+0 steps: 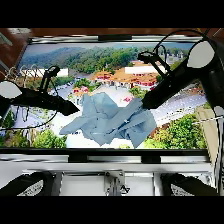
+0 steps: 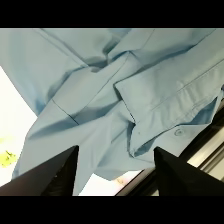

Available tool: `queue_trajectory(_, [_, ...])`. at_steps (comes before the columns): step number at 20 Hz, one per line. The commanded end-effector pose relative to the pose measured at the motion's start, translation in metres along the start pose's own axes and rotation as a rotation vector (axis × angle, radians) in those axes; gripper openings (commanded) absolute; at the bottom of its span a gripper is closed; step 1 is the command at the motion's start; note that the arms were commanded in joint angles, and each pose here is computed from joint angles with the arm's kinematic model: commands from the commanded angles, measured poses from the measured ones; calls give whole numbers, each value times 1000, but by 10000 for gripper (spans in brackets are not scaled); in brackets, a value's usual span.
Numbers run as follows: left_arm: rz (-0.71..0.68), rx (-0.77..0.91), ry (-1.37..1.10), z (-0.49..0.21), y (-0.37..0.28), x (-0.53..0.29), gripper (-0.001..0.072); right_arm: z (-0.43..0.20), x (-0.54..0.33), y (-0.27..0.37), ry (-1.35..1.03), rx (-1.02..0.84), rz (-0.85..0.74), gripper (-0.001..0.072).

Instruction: Fold the shirts.

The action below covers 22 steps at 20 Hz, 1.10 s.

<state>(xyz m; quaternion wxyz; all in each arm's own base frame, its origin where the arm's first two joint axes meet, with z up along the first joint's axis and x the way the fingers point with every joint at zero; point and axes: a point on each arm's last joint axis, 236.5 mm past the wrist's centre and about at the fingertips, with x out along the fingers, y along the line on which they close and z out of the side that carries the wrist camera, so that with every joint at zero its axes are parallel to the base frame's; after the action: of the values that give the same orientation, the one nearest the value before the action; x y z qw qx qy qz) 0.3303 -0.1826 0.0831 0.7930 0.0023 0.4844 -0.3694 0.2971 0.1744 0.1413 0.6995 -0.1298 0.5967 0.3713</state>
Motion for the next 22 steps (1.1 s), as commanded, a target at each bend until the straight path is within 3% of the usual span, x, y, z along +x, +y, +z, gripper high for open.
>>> queue_trajectory(1, [-27,104,46,-5,-2,33,621,-7,5,0,46,16,15,77])
queue_trajectory(5, [-148,286,200,-36,-41,94,621,-7,5,0,46,42,14,77])
queue_trajectory(10, [-176,399,246,-52,-69,158,620,-7,5,0,47,62,14,77])
queue_trajectory(16, [-76,406,116,-20,-55,178,615,-7,5,0,47,67,16,77])
queue_trajectory(22, [-190,431,287,-68,-77,187,604,-6,5,0,43,67,13,77])
